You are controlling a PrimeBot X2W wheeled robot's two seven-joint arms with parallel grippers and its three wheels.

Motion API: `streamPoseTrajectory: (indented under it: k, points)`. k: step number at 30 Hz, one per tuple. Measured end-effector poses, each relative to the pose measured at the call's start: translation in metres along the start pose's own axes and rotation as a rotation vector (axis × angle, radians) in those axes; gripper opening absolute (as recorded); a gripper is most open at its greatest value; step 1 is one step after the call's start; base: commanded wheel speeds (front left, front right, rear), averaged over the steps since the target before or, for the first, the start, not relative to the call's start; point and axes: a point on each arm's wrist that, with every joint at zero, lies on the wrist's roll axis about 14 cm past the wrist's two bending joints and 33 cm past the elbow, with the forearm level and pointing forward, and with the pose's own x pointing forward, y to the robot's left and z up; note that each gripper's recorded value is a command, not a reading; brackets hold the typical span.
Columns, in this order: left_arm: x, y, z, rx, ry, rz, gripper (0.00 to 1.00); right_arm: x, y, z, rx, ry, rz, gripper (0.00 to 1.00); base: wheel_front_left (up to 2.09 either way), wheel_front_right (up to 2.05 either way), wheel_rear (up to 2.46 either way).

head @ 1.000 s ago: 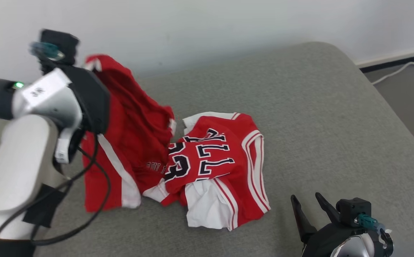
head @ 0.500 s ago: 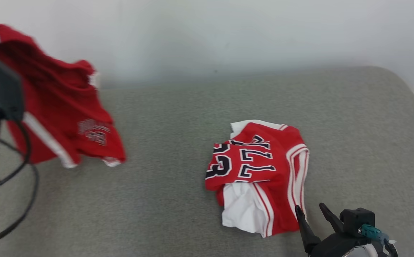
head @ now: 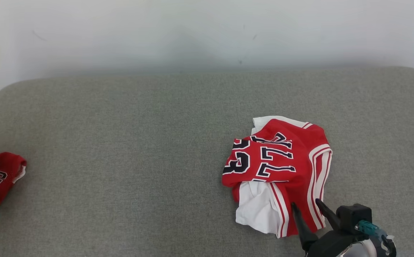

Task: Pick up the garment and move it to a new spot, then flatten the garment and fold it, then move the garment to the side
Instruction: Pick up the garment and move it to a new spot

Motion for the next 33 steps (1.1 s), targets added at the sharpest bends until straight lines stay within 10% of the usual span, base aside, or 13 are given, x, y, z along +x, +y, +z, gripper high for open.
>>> streamPoseTrajectory:
  k: [5, 7, 8, 9, 33]
  points:
    - [0.003, -0.01, -0.059, -0.041, 0.139, 0.005, 0.0, 0.005, -0.007, 0.001, -0.023, 0.014, -0.009, 1.0, 0.0, 0.0, 0.0]
    - [0.003, -0.026, -0.073, -0.065, 0.174, -0.02, 0.39, 0.005, -0.013, -0.001, -0.03, 0.027, -0.021, 1.0, 0.0, 0.0, 0.0]
    - [0.003, -0.036, -0.079, -0.077, 0.19, -0.035, 0.97, 0.005, -0.016, -0.001, -0.032, 0.028, -0.027, 1.0, 0.0, 0.0, 0.0]
    - [0.004, -0.045, -0.084, -0.088, 0.205, -0.049, 1.0, 0.006, -0.018, -0.002, -0.034, 0.03, -0.032, 1.0, 0.0, 0.0, 0.0]
    - [-0.006, -0.106, 0.006, -0.099, -0.08, -0.222, 1.0, 0.007, 0.01, 0.009, -0.026, 0.008, 0.022, 1.0, 0.0, 0.0, 0.0]
